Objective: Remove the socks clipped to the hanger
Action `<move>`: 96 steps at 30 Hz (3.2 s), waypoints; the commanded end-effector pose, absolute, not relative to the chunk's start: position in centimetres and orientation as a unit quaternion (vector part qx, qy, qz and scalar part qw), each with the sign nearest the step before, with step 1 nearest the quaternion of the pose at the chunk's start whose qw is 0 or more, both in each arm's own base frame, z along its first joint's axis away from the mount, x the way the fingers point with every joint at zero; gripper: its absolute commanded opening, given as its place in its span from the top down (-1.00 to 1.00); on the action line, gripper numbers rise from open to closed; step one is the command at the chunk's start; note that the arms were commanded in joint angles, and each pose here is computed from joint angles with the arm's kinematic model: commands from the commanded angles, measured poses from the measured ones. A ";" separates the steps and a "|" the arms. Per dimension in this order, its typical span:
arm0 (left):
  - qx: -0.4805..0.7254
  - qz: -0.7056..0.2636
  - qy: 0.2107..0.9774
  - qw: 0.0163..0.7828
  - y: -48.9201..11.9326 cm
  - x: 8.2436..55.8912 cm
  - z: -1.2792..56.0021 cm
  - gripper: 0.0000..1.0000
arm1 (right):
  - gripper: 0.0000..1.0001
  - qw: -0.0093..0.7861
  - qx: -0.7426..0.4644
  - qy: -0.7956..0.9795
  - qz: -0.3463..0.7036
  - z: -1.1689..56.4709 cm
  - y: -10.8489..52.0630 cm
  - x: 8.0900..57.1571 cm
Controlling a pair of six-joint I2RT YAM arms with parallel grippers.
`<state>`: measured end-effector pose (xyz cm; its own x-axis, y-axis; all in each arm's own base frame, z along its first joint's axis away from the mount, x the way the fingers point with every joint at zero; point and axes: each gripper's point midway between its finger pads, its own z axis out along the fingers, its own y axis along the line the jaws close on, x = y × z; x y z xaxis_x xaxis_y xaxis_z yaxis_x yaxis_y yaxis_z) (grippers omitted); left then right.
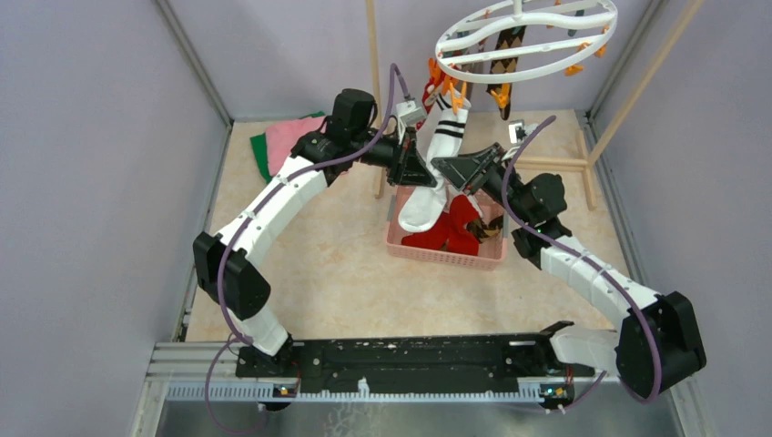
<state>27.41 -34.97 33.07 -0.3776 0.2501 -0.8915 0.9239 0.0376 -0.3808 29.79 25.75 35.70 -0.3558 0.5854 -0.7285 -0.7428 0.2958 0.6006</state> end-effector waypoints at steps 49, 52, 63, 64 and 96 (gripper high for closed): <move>0.440 -0.423 0.686 0.396 -38.4 30.0 33.1 1.00 | 1.00 0.792 0.012 0.478 0.381 46.6 21.7 39.3; 0.426 -0.421 0.699 0.391 -37.9 30.6 32.8 1.00 | 1.00 0.792 0.009 0.467 0.394 46.3 21.8 38.8; 0.401 -0.392 0.725 0.400 -36.3 32.6 30.9 1.00 | 1.00 0.768 0.036 0.448 0.456 44.7 21.0 37.3; 0.401 -0.393 0.724 0.399 -36.3 32.5 30.8 1.00 | 0.98 0.768 0.041 0.447 0.458 44.5 20.7 37.2; 0.350 -0.358 0.757 0.420 -35.8 32.6 30.2 1.00 | -0.32 0.831 0.023 0.481 0.279 41.3 21.3 33.3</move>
<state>32.29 -36.66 27.28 -0.4292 0.3010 -0.8516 0.8562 0.4357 -0.2775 34.05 22.66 38.60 0.2009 0.6000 -0.7744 -0.5383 0.7281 0.4245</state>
